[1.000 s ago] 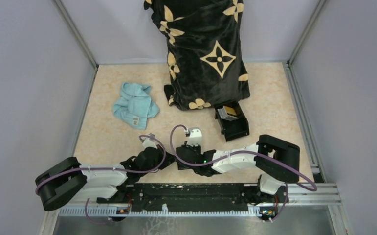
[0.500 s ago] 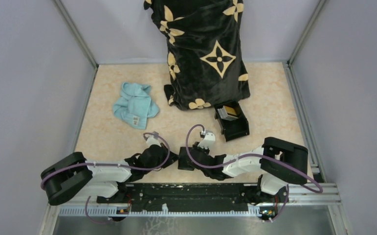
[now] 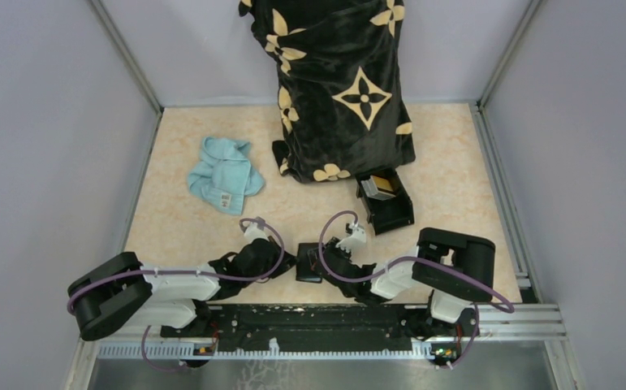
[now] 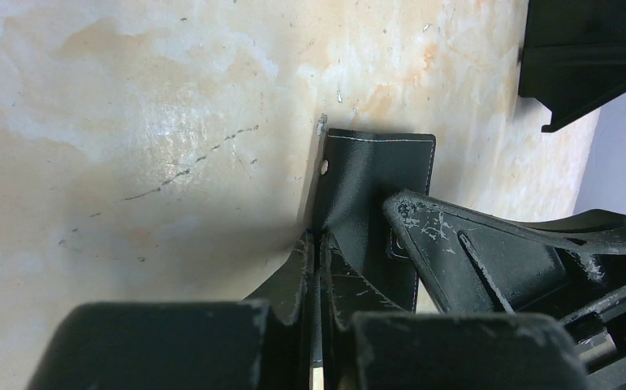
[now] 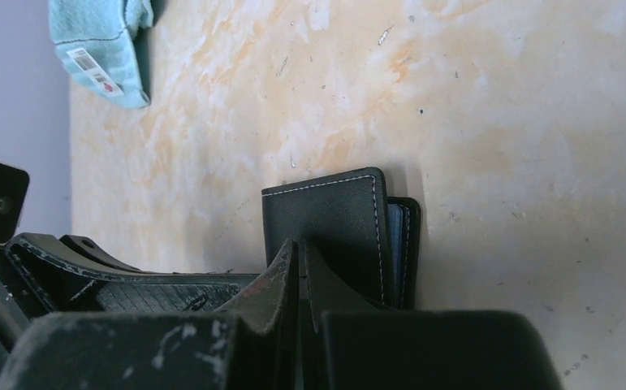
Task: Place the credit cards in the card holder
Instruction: Close the card holder at the center of the board.
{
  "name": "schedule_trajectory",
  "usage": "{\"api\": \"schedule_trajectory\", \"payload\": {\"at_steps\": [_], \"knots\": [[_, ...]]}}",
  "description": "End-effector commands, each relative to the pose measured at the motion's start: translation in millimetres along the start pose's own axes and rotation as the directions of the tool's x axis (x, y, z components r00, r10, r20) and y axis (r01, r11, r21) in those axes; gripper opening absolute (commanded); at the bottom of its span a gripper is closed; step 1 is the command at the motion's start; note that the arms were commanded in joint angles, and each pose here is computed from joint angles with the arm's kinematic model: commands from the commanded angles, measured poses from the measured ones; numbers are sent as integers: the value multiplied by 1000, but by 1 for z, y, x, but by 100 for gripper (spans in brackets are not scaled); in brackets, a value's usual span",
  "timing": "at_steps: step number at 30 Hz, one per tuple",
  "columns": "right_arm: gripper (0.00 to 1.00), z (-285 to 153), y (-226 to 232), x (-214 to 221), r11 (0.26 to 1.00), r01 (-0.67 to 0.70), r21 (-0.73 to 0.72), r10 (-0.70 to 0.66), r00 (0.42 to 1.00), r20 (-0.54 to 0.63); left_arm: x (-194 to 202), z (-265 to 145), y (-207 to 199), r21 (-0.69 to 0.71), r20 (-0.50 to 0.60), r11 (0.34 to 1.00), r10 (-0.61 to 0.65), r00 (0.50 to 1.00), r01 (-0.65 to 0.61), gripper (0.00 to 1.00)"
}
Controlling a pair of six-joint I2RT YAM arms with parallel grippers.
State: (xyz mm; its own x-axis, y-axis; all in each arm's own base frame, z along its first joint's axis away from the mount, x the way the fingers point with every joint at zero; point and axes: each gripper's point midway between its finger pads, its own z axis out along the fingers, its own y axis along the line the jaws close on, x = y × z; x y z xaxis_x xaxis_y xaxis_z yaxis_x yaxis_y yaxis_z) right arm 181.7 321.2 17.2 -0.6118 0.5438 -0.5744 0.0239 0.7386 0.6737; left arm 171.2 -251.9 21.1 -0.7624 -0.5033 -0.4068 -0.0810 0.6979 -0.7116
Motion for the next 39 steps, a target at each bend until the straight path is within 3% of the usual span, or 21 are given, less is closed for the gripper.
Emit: {"api": "schedule_trajectory", "payload": {"at_steps": [1,7,11,15,21,39], "knots": [[0,-54,-181,66,850,391,352,-225,875,-429,-1,2,1,-43,11,999,20,1000,-20,1],[0,-59,-192,66,853,364,374,-193,886,-422,-1,0,-11,-35,21,999,32,999,-32,2],[0,-53,-176,60,863,378,335,-233,887,-399,-2,-4,-19,-31,28,999,41,999,-40,7],[0,-45,-145,47,860,430,275,-319,874,-367,-11,-11,-25,-23,61,999,46,997,-45,24],[17,-29,-82,24,824,537,182,-471,827,-307,-29,-22,-34,0,131,999,53,990,-53,39],[39,-10,48,-68,765,643,41,-637,765,-101,-52,-34,-20,-43,239,994,107,965,-99,46]]}}
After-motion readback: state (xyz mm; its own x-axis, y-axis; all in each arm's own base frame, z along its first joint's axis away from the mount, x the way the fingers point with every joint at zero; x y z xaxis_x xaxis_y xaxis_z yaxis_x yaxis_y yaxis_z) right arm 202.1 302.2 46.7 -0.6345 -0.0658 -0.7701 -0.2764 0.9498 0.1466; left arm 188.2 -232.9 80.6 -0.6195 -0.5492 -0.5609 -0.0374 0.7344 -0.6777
